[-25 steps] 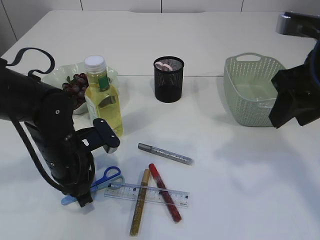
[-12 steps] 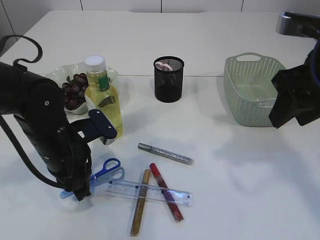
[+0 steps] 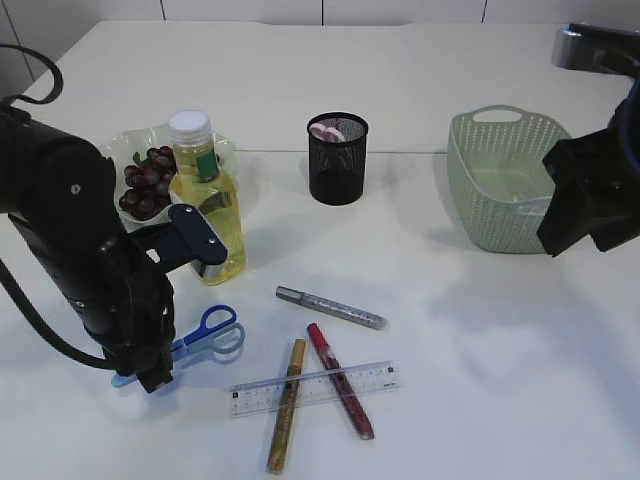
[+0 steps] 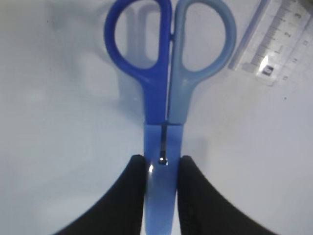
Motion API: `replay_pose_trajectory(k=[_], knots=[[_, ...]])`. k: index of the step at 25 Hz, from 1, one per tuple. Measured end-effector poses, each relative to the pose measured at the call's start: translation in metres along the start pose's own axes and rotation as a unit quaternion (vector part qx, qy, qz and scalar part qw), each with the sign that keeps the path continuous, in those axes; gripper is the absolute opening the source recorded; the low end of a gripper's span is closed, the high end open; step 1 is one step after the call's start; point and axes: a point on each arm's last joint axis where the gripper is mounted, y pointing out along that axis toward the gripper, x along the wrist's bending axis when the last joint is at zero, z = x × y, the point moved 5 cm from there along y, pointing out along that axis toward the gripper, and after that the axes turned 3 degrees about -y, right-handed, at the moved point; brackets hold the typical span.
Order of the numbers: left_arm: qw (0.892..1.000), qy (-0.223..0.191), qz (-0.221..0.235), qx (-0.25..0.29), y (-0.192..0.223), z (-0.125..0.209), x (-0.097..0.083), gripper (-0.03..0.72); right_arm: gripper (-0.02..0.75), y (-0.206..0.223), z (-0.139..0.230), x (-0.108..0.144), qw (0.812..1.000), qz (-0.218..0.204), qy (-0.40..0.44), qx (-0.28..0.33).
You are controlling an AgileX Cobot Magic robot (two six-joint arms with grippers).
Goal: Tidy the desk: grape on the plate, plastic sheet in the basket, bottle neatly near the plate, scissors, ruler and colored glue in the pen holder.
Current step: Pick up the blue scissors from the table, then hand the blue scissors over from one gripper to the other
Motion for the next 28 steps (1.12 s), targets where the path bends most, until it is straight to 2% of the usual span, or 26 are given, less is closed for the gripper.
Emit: replay_pose_trajectory(k=[9, 16, 21, 28], knots=[[0.999, -0.001, -0.014, -0.039, -0.033, -0.003, 0.001, 0.134, 0.427, 0.0, 0.0, 0.002, 1.0, -0.008, 0.003, -0.001], [0.995, -0.01, -0.022, -0.092, -0.074, -0.027, 0.007, 0.134, 0.426, -0.001, -0.004, 0.013, 0.999, -0.046, 0.007, -0.014], [0.993, -0.015, -0.02, -0.115, -0.091, -0.042, 0.008, 0.134, 0.426, -0.003, -0.009, 0.024, 0.996, -0.086, 0.005, -0.032], [0.991, -0.031, -0.002, -0.133, -0.1, -0.05, 0.005, 0.134, 0.427, -0.003, -0.029, 0.045, 0.981, -0.171, 0.004, -0.086]])
